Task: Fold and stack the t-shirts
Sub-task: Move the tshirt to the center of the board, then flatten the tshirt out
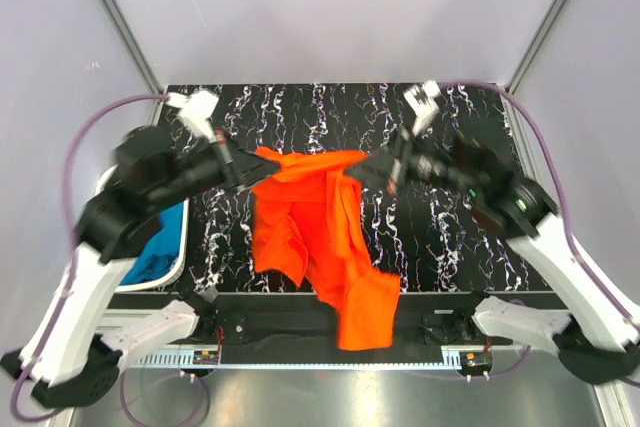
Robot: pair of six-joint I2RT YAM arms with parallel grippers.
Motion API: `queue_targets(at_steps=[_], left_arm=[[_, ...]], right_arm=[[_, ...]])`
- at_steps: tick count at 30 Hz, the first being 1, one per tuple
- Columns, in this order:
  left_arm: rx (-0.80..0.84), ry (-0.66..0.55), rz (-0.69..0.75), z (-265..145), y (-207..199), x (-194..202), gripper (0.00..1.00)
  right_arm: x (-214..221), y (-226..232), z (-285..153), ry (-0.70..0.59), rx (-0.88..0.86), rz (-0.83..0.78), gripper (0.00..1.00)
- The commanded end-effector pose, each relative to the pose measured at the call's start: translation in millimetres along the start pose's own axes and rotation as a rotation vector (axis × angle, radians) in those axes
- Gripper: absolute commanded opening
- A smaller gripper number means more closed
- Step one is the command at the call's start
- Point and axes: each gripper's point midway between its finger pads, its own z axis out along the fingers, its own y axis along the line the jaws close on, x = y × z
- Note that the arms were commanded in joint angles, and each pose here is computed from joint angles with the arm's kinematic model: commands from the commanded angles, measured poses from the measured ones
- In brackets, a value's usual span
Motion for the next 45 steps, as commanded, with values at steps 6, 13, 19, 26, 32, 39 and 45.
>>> queue_targets(at_steps=[6, 13, 19, 26, 32, 39, 45], left_arm=[[-0.594, 0.323, -0.278, 61.5, 173.4, 85.1, 0.6], [-0.779, 0.376, -0.11, 36.7, 232.9, 54.7, 0.71], [-0.534, 0.449, -0.15, 71.4, 220.7, 93.6, 0.7], [-0.434, 0.475, -0.098, 130.9, 216.1, 108.9, 0.56], [-0.437, 0.429, -0.105, 205.9, 249.4, 92.4, 0.6], [-0.554, 0.455, -0.13, 263.7, 310.7, 109.2, 0.44], [-0.622, 0.464, -0.124, 276.5, 339.4, 121.2, 0.4]], right_arm=[[-51.8, -218.4, 81.2, 0.149, 0.427, 0.333, 0.18], [-22.1, -332.9, 82.8, 0.46, 0.749, 0.325, 0.81], [3.0, -336.4, 26.8, 0.476, 0.928, 0.249, 0.89], [105.2, -334.5, -10.1, 0.555, 0.88, 0.377, 0.59], [137.9, -327.1, -10.8, 0.546, 0.821, 0.493, 0.63], [158.8, -318.9, -0.9, 0.55, 0.746, 0.598, 0.6], [159.6, -317.9, 1.3, 0.521, 0.741, 0.609, 0.55]])
